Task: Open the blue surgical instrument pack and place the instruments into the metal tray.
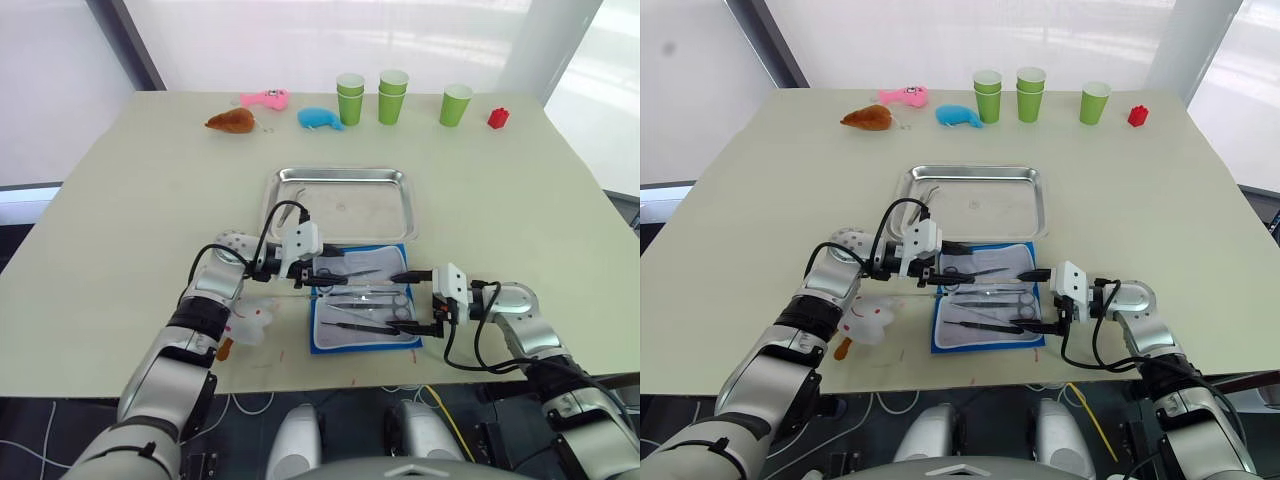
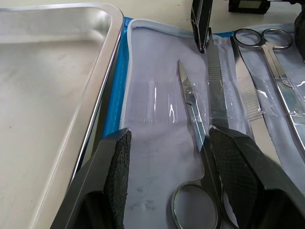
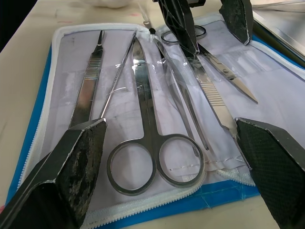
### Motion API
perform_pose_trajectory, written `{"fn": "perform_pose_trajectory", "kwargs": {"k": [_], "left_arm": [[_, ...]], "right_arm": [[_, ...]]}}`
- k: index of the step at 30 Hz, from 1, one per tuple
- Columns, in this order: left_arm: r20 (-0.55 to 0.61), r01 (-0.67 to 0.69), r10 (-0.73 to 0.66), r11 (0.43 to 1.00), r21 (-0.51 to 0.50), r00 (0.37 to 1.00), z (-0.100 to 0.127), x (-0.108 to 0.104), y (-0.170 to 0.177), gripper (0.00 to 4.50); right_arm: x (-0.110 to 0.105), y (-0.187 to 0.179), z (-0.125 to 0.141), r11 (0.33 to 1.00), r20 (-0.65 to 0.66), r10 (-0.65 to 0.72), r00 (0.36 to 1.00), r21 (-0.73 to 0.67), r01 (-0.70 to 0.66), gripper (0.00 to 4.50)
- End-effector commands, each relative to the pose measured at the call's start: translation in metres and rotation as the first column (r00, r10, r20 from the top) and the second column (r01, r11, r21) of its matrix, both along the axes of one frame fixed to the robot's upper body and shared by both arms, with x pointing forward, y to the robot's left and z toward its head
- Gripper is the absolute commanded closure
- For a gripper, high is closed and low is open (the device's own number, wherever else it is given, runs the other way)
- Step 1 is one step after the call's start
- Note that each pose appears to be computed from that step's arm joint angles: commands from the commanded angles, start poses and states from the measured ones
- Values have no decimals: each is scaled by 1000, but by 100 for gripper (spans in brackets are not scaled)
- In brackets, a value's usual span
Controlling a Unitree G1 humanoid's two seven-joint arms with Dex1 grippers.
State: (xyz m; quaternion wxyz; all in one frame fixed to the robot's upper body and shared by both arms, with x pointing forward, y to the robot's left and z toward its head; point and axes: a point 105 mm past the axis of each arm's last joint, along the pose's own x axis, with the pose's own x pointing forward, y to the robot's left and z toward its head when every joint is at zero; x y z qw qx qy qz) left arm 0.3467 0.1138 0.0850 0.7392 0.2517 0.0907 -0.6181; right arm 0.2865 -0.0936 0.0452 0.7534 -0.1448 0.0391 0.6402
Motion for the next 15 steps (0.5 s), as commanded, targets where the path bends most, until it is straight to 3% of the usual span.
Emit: {"fn": "perform_pose_trajectory", "kwargs": {"k": [1, 15], "left_arm": [[-1, -28, 28, 999, 32, 1000, -3, 4, 5, 171], [-45, 20, -17, 997, 76, 999, -11, -5, 5, 171]], "right_arm": [[-24, 5, -45, 991, -149, 37, 988, -122, -56, 0], [-20, 12, -36, 991, -125, 61, 990, -107, -75, 0]]}}
